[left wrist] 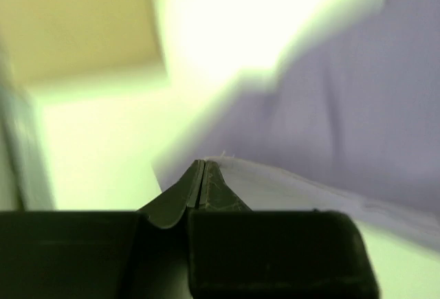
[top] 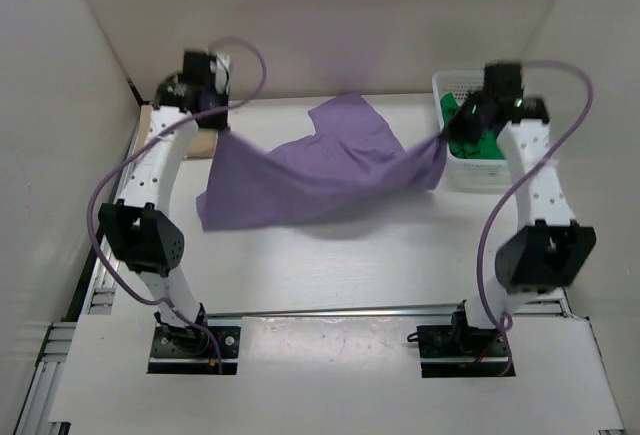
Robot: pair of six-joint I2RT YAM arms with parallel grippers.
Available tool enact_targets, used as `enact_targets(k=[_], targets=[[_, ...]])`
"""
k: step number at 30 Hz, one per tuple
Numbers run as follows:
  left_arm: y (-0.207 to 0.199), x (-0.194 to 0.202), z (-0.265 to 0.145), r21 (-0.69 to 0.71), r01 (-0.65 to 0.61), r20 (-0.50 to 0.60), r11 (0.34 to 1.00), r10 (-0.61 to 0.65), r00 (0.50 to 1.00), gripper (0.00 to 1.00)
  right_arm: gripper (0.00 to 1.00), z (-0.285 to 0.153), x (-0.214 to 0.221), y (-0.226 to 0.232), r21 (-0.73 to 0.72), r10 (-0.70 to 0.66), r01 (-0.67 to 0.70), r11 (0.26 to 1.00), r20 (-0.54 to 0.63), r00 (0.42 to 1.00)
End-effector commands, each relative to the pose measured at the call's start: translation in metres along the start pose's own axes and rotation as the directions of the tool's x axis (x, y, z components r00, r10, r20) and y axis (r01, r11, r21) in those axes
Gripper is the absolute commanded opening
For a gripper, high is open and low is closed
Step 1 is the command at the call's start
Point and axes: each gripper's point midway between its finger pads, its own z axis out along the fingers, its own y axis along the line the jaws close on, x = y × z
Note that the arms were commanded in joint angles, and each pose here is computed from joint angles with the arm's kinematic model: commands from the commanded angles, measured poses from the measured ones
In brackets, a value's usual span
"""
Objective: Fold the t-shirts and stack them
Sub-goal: Flatten out the tshirt
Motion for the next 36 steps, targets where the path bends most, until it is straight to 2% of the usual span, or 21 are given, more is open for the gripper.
enact_targets(k=[1, 2, 4, 5, 6, 8, 9, 10, 11, 13, 14, 15, 16, 17, 19, 20, 23, 24, 29, 32, 36], targets=[[0.052, -0.131, -0.090, -0.175, 0.141, 0.448, 0.975, -0.049, 0.893, 0.10, 0.00, -0.114, -0.116, 0.092, -0.251, -0.040, 0.129, 0.959, 0.330, 0.943], [0.061, -0.179, -0.146, -0.157, 0.206, 0.640, 0.966, -0.059, 0.766, 0.10, 0.00, -0.138, -0.131, 0.104, -0.298, -0.015, 0.140, 0.944, 0.388, 0.922], [0.068, -0.203, -0.203, -0.127, 0.258, 0.776, 0.958, -0.066, 0.628, 0.10, 0.00, -0.188, -0.157, 0.118, -0.399, 0.084, 0.139, 0.906, 0.492, 0.867], [0.069, -0.214, -0.224, -0.107, 0.273, 0.825, 0.956, -0.068, 0.561, 0.10, 0.00, -0.180, -0.154, 0.116, -0.431, 0.100, 0.124, 0.894, 0.462, 0.881], [0.067, -0.213, -0.232, -0.095, 0.263, 0.832, 0.960, -0.068, 0.550, 0.10, 0.00, -0.216, -0.156, 0.125, -0.488, 0.147, 0.161, 0.858, 0.534, 0.833], [0.063, -0.208, -0.228, -0.094, 0.253, 0.823, 0.963, -0.068, 0.564, 0.10, 0.00, -0.193, -0.146, 0.112, -0.487, 0.157, 0.133, 0.863, 0.510, 0.846], [0.061, -0.202, -0.234, -0.088, 0.245, 0.824, 0.966, -0.068, 0.563, 0.10, 0.00, -0.204, -0.132, 0.110, -0.496, 0.153, 0.144, 0.856, 0.511, 0.846], [0.060, -0.190, -0.212, -0.102, 0.235, 0.787, 0.967, -0.066, 0.613, 0.10, 0.00, -0.199, -0.125, 0.105, -0.483, 0.141, 0.143, 0.864, 0.505, 0.852], [0.059, -0.182, -0.205, -0.107, 0.230, 0.772, 0.967, -0.065, 0.633, 0.10, 0.00, -0.208, -0.111, 0.102, -0.487, 0.129, 0.160, 0.859, 0.508, 0.852], [0.057, -0.162, -0.204, -0.107, 0.217, 0.753, 0.970, -0.064, 0.655, 0.10, 0.00, -0.168, -0.081, 0.074, -0.451, 0.115, 0.097, 0.887, 0.420, 0.900], [0.053, -0.141, -0.173, -0.118, 0.194, 0.691, 0.974, -0.060, 0.720, 0.10, 0.00, -0.176, -0.063, 0.065, -0.448, 0.117, 0.099, 0.889, 0.430, 0.895], [0.050, -0.128, -0.163, -0.115, 0.180, 0.666, 0.977, -0.059, 0.744, 0.10, 0.00, -0.165, -0.048, 0.054, -0.431, 0.109, 0.086, 0.898, 0.409, 0.906], [0.046, -0.113, -0.169, -0.097, 0.164, 0.663, 0.982, -0.058, 0.746, 0.10, 0.00, -0.125, -0.022, 0.025, -0.378, 0.121, 0.013, 0.926, 0.328, 0.937], [0.041, -0.083, -0.133, -0.105, 0.140, 0.582, 0.985, -0.053, 0.811, 0.10, 0.00, -0.129, 0.000, 0.017, -0.384, 0.115, 0.021, 0.923, 0.329, 0.937], [0.037, -0.048, -0.121, -0.096, 0.120, 0.536, 0.988, -0.050, 0.843, 0.10, 0.00, -0.105, 0.036, -0.010, -0.346, 0.124, -0.026, 0.938, 0.264, 0.956], [0.034, -0.011, -0.087, -0.107, 0.101, 0.440, 0.989, -0.044, 0.897, 0.10, 0.00, -0.083, 0.070, -0.036, -0.309, 0.147, -0.080, 0.948, 0.200, 0.969], [0.030, 0.042, -0.067, -0.117, 0.080, 0.359, 0.990, -0.033, 0.933, 0.10, 0.00, -0.058, 0.132, -0.070, -0.257, 0.164, -0.138, 0.957, 0.086, 0.983], [0.028, 0.078, -0.044, -0.123, 0.063, 0.275, 0.990, -0.027, 0.961, 0.10, 0.00, -0.036, 0.162, -0.094, -0.197, 0.186, -0.181, 0.964, 0.012, 0.982], [0.033, 0.162, -0.016, -0.163, 0.044, 0.128, 0.986, -0.023, 0.992, 0.10, 0.00, -0.010, 0.230, -0.141, -0.093, 0.230, -0.239, 0.967, -0.095, 0.969], [0.036, 0.203, -0.005, -0.175, 0.041, 0.047, 0.984, -0.033, 0.998, 0.10, 0.00, 0.001, 0.248, -0.153, -0.054, 0.257, -0.268, 0.962, -0.148, 0.955], [0.035, 0.232, -0.002, -0.161, 0.038, -0.012, 0.986, -0.040, 0.999, 0.10, 0.00, 0.002, 0.239, -0.155, -0.021, 0.262, -0.267, 0.963, -0.129, 0.956]])
